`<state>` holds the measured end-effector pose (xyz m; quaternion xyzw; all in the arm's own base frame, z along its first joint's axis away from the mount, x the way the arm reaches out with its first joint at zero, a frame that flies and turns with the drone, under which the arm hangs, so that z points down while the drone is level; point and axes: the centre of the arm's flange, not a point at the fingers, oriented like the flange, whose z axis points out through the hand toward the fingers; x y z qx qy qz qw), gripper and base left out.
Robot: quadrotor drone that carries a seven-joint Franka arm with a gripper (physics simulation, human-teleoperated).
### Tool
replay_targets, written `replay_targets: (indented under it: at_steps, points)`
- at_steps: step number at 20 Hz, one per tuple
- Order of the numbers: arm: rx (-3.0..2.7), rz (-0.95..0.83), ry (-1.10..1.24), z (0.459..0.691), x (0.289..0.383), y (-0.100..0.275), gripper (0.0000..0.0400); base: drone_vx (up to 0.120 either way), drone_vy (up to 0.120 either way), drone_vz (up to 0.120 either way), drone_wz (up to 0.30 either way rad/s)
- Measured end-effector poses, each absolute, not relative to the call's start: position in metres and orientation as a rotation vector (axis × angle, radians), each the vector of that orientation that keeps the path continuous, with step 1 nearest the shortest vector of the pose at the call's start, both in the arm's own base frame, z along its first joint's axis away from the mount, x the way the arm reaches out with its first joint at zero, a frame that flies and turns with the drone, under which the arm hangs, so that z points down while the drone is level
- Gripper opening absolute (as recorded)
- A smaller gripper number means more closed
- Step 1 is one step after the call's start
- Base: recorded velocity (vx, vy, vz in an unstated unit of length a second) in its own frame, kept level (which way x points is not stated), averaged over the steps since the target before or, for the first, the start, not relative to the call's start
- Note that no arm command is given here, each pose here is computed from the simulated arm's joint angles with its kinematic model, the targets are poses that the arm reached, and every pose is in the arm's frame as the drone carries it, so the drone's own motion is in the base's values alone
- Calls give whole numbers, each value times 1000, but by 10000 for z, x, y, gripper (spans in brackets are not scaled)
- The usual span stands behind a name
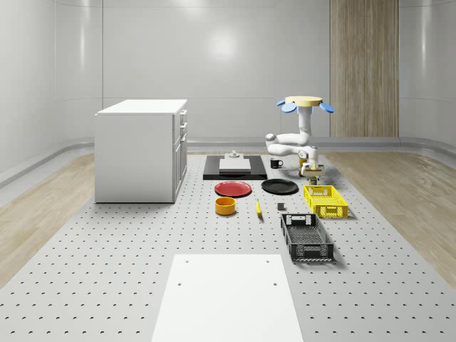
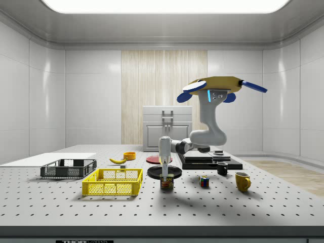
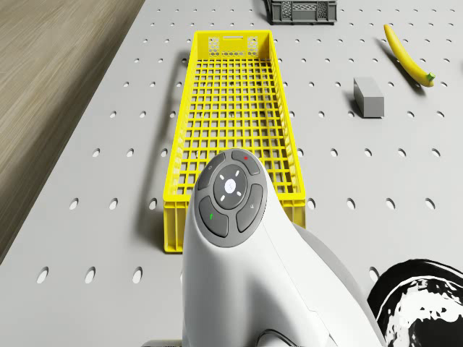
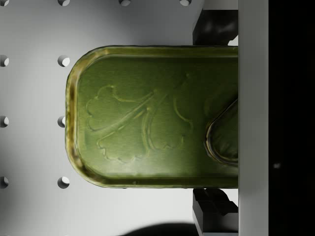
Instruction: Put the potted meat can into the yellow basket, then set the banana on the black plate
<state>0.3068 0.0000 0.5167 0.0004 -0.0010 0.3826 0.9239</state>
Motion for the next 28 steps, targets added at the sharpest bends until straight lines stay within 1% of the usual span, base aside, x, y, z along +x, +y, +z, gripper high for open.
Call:
replay_targets:
  at_steps: [1,2,4,6,9,12,19,26,28]
  points:
    - [1,785,-2,5190,3068,0,400,0,0,0,0]
    - [1,785,-2,5209,3068,0,388,0,0,0,0]
    - [1,785,-2,5237,3068,0,334,0,0,0,0]
    - [1,785,-2,5255,3068,0,301,0,0,0,0]
    - [-1,786,-1,5253,3068,1,291,0,0,0,0]
    - [-1,782,0,5178,3068,2,286,0,0,0,0]
    - [-4,780,2,4958,3068,3,287,0,0,120,0]
    - [-4,778,2,4887,3068,2,286,120,0,120,0]
    - [-4,778,2,4880,3068,2,286,120,0,20,0]
